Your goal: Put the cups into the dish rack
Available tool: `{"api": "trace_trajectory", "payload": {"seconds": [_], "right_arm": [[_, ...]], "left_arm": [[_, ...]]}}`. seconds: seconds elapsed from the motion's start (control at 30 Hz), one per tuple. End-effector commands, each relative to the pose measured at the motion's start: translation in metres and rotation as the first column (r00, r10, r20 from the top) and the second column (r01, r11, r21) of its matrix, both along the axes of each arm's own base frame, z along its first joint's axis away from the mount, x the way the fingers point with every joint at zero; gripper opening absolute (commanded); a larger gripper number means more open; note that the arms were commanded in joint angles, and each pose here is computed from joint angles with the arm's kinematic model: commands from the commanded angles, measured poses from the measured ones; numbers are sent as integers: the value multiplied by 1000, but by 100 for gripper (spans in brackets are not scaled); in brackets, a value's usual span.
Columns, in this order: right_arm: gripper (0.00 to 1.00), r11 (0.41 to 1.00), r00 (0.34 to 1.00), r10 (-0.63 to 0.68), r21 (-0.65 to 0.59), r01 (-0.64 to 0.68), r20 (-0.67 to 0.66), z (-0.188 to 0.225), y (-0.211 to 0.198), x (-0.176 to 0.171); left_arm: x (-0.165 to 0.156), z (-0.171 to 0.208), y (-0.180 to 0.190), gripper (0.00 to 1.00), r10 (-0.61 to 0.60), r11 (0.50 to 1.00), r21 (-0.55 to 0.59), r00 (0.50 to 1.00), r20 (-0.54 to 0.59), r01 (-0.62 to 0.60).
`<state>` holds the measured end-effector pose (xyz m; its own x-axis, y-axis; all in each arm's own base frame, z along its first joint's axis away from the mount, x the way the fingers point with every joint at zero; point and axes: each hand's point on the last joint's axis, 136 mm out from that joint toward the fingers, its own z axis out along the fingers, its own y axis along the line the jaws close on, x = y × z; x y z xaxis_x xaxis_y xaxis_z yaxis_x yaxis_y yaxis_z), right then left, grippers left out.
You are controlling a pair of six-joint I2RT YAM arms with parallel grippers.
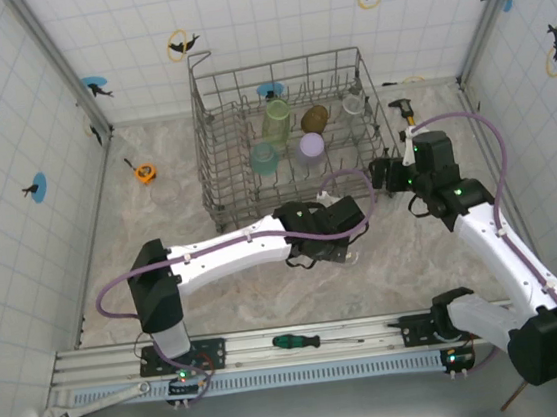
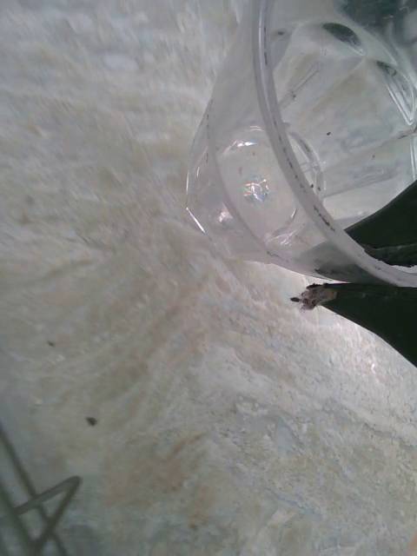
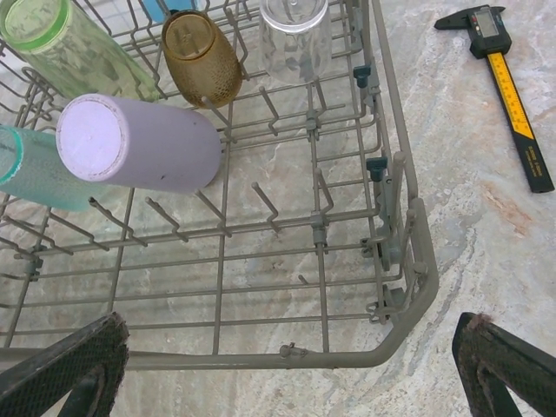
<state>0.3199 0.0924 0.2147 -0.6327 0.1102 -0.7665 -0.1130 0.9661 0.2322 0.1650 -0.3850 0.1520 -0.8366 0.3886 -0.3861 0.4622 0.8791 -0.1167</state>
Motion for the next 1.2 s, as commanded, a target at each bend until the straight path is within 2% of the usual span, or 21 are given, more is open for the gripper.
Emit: {"api": "trace_trajectory", "payload": {"seconds": [0.0, 0.13, 0.3, 0.5, 0.77, 0.97, 1.03, 1.17], "right_arm": [[100, 1000, 999, 20, -3, -20, 26, 3, -1, 4], [100, 1000, 1000, 2, -15, -2, -7, -9, -11, 6], [100, 1000, 1000, 8, 9, -7, -21, -9, -14, 10], [100, 999, 1000, -19, 26, 19, -4, -4, -21, 12], [100, 992, 997, -44, 125, 36, 64, 23, -25, 20], [100, 975, 996, -11, 220, -8, 86, 32, -14, 25], [100, 970, 997, -2, 241, -17, 79, 34, -11, 29], [100, 967, 999, 16, 255, -25, 39, 33, -7, 37]], "left_arm": [[2, 16, -4, 0, -36, 999, 29, 999, -29, 36], [7, 42, -34, 0, -83, 996, -31, 996, -37, 82], [26, 58, -41, 0, -76, 996, -40, 997, -34, 74], [60, 93, -44, 0, -32, 980, -197, 999, -24, 26], [102, 133, -25, 0, 52, 944, -329, 996, 68, -27], [119, 170, -16, 0, 81, 892, -451, 989, 125, -16], [128, 178, -5, 0, 101, 888, -460, 983, 152, -20], [148, 181, 32, 0, 152, 910, -412, 965, 214, -52]]}}
